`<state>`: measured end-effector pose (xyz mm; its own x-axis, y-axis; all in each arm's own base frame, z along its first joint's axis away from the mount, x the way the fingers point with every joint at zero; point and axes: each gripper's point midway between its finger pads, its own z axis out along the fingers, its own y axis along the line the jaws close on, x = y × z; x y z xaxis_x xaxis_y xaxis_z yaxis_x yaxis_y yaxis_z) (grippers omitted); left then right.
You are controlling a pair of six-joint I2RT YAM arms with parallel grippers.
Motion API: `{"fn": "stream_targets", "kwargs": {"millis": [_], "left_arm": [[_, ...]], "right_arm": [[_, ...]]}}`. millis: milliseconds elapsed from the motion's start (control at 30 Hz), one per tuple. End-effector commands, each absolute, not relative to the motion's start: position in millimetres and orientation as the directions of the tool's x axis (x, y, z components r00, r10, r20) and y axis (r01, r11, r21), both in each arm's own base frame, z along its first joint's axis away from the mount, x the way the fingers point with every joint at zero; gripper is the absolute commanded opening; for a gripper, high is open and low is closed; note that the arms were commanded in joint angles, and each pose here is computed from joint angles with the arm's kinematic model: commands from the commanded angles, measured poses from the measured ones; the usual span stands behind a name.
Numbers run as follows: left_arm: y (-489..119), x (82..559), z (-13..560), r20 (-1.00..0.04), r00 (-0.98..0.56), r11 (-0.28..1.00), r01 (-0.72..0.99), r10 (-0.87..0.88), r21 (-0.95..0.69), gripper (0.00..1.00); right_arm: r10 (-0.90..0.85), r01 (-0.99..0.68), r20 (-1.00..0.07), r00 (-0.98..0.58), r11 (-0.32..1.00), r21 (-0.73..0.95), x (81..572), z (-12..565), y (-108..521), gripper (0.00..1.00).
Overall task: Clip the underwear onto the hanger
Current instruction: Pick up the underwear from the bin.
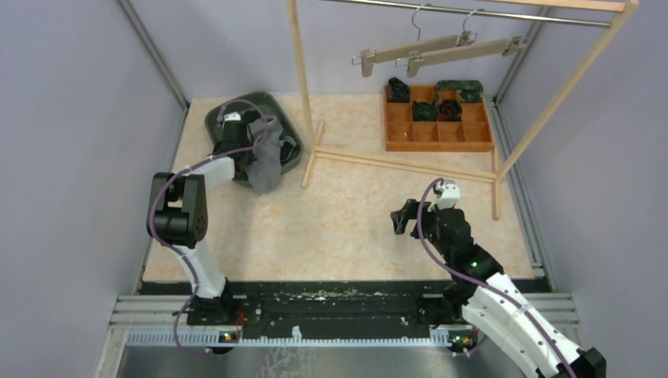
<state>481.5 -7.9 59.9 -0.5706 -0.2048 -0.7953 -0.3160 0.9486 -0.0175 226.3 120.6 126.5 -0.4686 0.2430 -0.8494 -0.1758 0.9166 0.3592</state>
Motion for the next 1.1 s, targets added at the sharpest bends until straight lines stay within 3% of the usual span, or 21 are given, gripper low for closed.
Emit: {"fn": "stream_targets", "kwargs": {"millis": [0, 533, 833, 1067], "left_arm": [[-16.0, 482.7, 108.9, -0.85, -0.485, 0.953, -0.298, -0.205, -0.059, 0.0], [-83.4, 432.5, 262.1, -0.943, -0.27, 0.979, -0.109, -0.196, -0.172, 0.0], [-154.7, 361.9, 344.9, -0.953, -0.198, 0.956, 0.14, -0.229, -0.259, 0.0], [-171.1, 315.8, 389.1, -0.948, -0.143, 0.909, 0.271, -0.286, -0.315, 0.0]], "right_arm": [[0.267, -0.191, -0.859, -0.436, 0.906, 0.378, 230.8, 137.4, 124.6, 0.93], [0.258, -0.191, -0.86, -0.44, 0.909, 0.37, 233.1, 138.0, 125.4, 0.93], [0.254, -0.176, -0.865, -0.432, 0.917, 0.357, 234.2, 140.1, 121.5, 0.93], [0.256, -0.162, -0.868, -0.425, 0.922, 0.351, 233.9, 139.1, 117.6, 0.93]]}}
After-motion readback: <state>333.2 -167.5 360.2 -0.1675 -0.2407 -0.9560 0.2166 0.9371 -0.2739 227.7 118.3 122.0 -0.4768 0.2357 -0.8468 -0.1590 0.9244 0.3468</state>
